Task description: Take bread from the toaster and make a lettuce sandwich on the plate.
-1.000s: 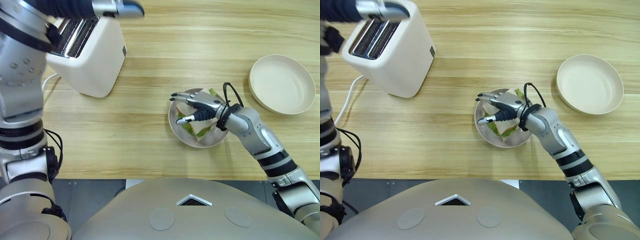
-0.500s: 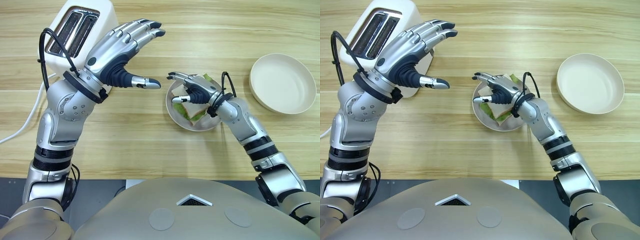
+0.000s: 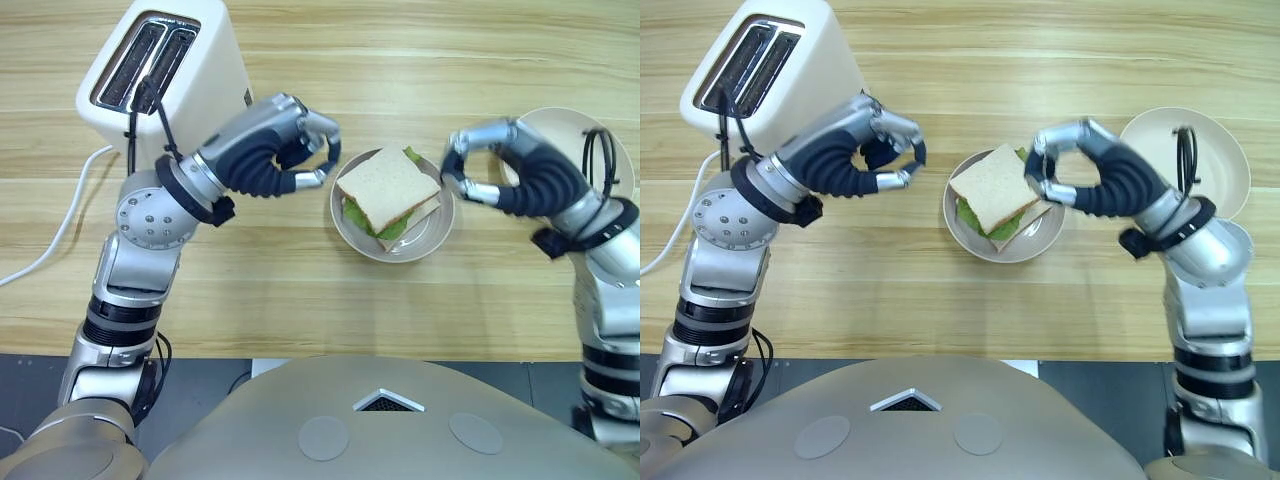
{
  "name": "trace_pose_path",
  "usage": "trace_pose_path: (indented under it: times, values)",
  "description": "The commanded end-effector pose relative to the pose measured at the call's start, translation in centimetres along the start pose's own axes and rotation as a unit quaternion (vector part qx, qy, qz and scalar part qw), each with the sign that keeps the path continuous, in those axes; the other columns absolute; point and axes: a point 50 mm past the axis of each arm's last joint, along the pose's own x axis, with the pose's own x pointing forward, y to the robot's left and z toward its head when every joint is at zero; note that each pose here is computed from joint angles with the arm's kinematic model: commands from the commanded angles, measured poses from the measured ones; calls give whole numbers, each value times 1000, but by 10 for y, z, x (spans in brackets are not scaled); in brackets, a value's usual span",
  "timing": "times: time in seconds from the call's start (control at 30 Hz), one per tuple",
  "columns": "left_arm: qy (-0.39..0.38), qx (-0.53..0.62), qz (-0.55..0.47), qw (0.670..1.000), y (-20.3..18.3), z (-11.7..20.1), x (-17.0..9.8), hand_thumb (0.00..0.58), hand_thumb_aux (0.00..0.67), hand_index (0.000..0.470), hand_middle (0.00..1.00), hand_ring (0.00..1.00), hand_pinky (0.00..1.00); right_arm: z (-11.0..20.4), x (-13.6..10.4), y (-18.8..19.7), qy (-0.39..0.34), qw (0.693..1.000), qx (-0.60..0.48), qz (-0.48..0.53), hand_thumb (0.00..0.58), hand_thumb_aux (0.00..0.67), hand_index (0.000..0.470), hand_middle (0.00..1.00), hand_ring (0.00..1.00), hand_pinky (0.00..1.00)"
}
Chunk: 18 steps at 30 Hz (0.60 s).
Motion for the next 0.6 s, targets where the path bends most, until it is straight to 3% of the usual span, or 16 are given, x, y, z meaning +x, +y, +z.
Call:
trace_pose_path:
  times: [0.03,0.17,0.3,0.43,0.6]
  values:
    - [-5,-128,-200,971,-57,2,5,580,670,470,1000,1000,1000,-31,-51,43,175,952,94,233,580,670,470,1000,1000,1000]
    - [34,-133,-344,929,-106,-8,5,580,670,470,1000,1000,1000,-55,-70,62,265,899,116,328,580,670,470,1000,1000,1000]
    - [61,-128,-427,893,-136,-17,0,580,670,470,1000,1000,1000,-76,-67,73,317,868,97,369,580,670,470,1000,1000,1000]
    - [83,-97,-462,878,-155,-29,5,580,670,470,1000,1000,1000,-93,-44,74,324,873,59,360,580,670,470,1000,1000,1000]
    - [116,-43,-438,890,-159,-55,23,580,670,470,1000,1000,1000,-109,-4,58,319,898,-17,302,580,670,470,1000,1000,1000]
